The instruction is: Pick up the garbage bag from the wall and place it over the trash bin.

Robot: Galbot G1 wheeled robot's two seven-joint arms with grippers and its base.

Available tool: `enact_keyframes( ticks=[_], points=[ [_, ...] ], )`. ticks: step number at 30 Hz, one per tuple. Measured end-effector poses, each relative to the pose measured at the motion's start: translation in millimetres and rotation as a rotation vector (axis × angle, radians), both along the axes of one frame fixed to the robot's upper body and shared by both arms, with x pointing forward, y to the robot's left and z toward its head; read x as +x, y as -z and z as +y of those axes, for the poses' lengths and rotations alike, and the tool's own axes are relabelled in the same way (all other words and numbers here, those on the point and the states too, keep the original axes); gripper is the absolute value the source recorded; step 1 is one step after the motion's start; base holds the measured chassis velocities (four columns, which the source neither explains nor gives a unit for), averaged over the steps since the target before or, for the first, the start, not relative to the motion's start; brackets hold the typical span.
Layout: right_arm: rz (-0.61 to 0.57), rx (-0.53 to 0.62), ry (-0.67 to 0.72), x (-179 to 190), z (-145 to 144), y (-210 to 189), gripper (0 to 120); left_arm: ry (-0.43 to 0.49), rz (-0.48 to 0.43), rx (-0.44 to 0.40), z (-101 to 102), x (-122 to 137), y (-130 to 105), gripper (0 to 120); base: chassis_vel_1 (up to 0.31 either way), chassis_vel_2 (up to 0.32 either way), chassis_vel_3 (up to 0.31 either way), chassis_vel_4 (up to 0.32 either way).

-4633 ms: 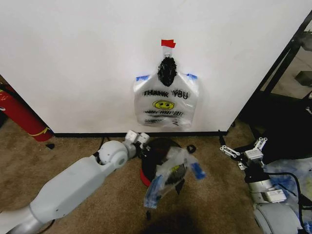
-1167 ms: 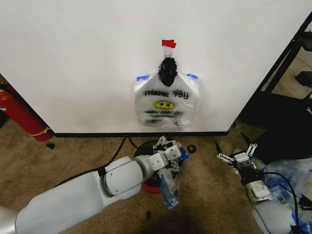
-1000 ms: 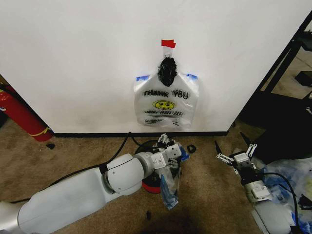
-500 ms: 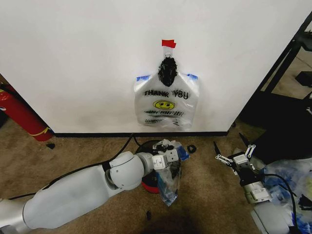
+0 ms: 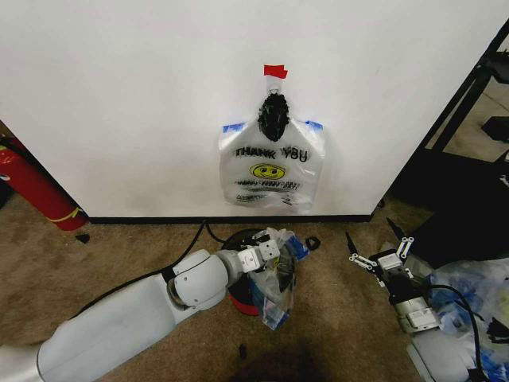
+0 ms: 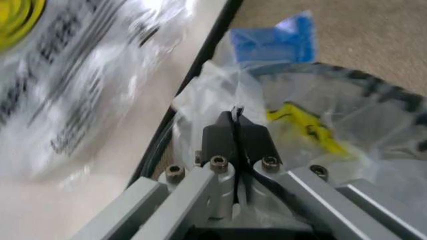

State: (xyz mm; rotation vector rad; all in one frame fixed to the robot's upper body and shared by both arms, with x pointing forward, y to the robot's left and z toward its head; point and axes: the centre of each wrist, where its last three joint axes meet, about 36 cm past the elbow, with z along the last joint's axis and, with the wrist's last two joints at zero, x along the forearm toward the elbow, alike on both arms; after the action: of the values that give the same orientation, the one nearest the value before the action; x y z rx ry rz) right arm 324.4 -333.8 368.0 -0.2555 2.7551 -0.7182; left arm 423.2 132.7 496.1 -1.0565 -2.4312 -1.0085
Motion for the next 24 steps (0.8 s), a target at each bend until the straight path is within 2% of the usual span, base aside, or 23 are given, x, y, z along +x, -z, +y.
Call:
enact_keyframes(
  ticks=[6, 11, 12, 18, 24],
  points=[
    [0.007, 0.003, -0.026, 0, 3, 3, 100, -0.144, 0.032, -0.144, 13, 12, -2, 0, 0.000, 0.000, 0.000, 0.000],
    [0.046, 0.040, -0.192, 0, -3, 13, 100, -0.269, 0.100, -0.275, 27, 16, 7, 0, 0.000, 0.000, 0.000, 0.000],
    [0.046, 0.040, -0.192, 0, -3, 13, 100, -0.269, 0.100, -0.275, 27, 16, 7, 0, 0.000, 0.000, 0.000, 0.000],
    [0.131, 0.137, -0.417, 6, -11, 30, 100, -0.361, 0.160, -0.344, 32, 16, 33, 0, 0.000, 0.000, 0.000, 0.000],
    [0.245, 0.242, -0.501, 9, -12, 43, 100, -0.426, 0.171, -0.411, 34, 11, 49, 0, 0.000, 0.000, 0.000, 0.000]
  ],
)
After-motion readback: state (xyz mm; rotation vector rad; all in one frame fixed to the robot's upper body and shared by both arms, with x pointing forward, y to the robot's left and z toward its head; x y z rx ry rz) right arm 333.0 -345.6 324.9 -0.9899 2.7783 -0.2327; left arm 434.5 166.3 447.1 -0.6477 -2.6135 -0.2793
